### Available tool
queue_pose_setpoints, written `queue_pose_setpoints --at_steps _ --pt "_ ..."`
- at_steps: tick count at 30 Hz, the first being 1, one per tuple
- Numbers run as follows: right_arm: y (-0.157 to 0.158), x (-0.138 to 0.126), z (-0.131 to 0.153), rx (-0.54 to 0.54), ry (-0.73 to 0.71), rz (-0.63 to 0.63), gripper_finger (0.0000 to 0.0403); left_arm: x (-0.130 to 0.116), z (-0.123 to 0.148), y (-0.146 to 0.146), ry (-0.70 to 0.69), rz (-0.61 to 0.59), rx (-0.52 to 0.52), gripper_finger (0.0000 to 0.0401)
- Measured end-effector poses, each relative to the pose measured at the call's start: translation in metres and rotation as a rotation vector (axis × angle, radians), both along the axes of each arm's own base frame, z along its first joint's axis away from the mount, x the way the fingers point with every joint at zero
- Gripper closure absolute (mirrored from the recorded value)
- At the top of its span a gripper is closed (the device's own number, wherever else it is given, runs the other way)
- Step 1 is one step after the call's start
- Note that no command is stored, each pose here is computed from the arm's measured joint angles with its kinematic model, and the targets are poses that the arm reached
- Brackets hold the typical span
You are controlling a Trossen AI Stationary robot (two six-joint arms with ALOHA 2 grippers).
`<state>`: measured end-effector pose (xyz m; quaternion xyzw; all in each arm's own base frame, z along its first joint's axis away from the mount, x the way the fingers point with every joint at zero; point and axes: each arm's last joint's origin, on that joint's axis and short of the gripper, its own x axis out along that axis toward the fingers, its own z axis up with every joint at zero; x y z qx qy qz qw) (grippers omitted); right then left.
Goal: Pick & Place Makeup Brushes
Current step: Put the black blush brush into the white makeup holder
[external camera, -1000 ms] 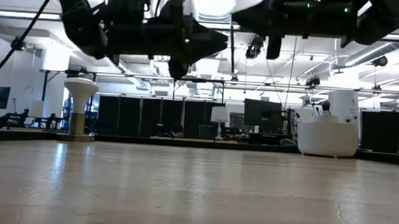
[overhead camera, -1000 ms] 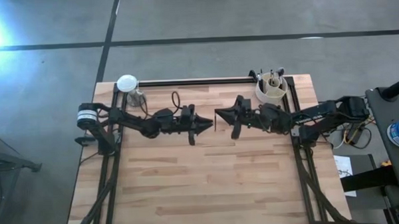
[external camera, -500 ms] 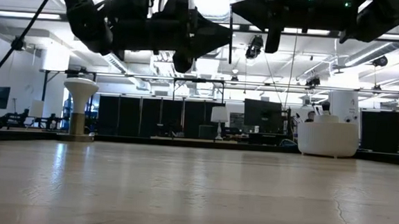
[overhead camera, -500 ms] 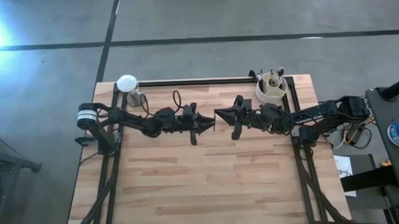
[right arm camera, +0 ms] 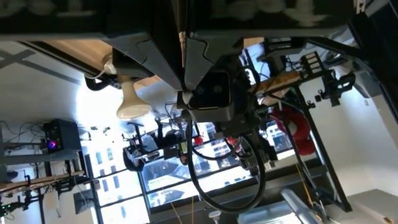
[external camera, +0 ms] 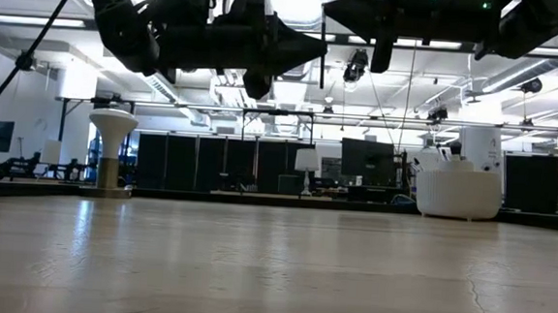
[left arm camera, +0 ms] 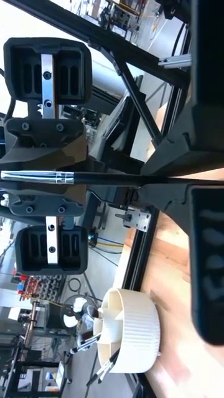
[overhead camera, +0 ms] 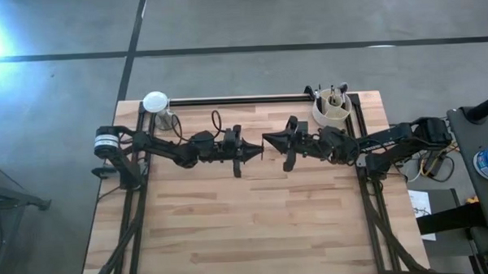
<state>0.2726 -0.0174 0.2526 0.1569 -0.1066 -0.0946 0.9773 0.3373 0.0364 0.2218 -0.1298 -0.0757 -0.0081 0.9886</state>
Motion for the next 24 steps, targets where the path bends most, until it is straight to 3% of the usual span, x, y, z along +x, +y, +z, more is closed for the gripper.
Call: queue_pose_setpoints --at_steps 6,17,24 --pt "0.000 -0.001 -0.001 -0.016 0.040 -0.004 0.0377 0.000 -0.001 0.001 0.005 0.011 0.000 0.0397" --pt "0.001 -0.030 0.013 0.016 0.190 -0.010 0.0284 -0.001 -0.003 0.002 0.013 0.027 0.018 0.0399" --pt "0.000 -0.014 0.002 0.049 0.229 0.001 0.0254 -0.001 -0.003 0.001 0.026 0.027 0.040 0.0400"
